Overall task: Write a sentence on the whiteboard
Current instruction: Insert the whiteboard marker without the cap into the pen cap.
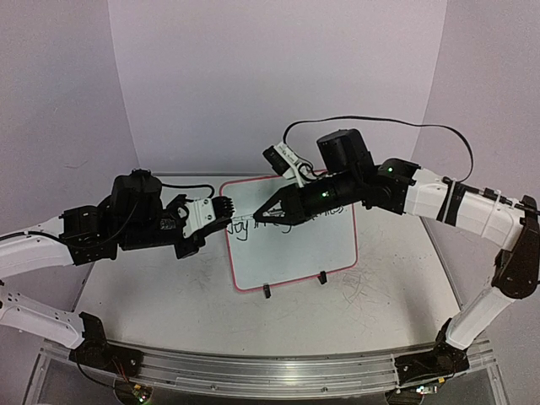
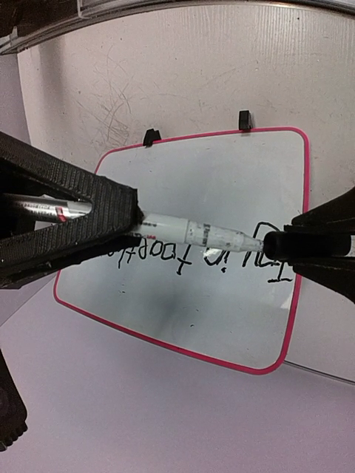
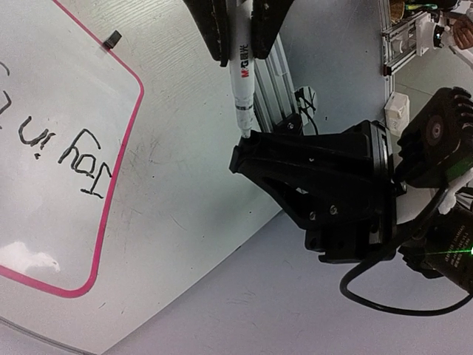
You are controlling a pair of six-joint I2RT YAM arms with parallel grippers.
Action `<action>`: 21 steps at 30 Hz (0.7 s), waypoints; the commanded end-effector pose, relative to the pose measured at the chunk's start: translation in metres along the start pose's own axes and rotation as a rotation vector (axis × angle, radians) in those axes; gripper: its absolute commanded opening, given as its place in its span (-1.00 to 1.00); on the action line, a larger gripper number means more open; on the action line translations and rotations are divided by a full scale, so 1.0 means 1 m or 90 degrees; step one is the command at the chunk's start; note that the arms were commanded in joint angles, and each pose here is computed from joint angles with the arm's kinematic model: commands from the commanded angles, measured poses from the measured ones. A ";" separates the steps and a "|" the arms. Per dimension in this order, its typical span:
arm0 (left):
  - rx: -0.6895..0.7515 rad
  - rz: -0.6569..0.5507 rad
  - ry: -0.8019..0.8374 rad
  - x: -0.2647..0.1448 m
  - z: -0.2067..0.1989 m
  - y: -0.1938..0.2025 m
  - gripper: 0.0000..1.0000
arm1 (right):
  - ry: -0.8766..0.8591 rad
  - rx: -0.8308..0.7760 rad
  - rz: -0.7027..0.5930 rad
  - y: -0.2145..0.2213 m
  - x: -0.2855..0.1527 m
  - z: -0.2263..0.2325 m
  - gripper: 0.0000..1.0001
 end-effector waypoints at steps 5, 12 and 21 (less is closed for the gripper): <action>0.003 -0.017 -0.017 -0.007 0.009 -0.011 -1.00 | -0.002 -0.016 -0.005 -0.007 0.007 0.006 -1.00; 0.025 -0.005 0.008 -0.004 0.013 -0.023 -1.00 | 0.025 0.017 0.022 -0.009 0.024 0.001 -1.00; 0.072 -0.006 0.023 0.005 0.007 -0.057 -1.00 | 0.054 0.073 0.075 0.000 0.046 -0.013 -1.00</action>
Point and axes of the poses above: each gripper's point midway between its finger pads, its own x axis out along the fingers, its own z axis along the line the jaws close on, y = z × x, the point moved 9 cm from there along -x, back along the fingers, and after that the axes turned 7 degrees about x, right-handed, at the moved point
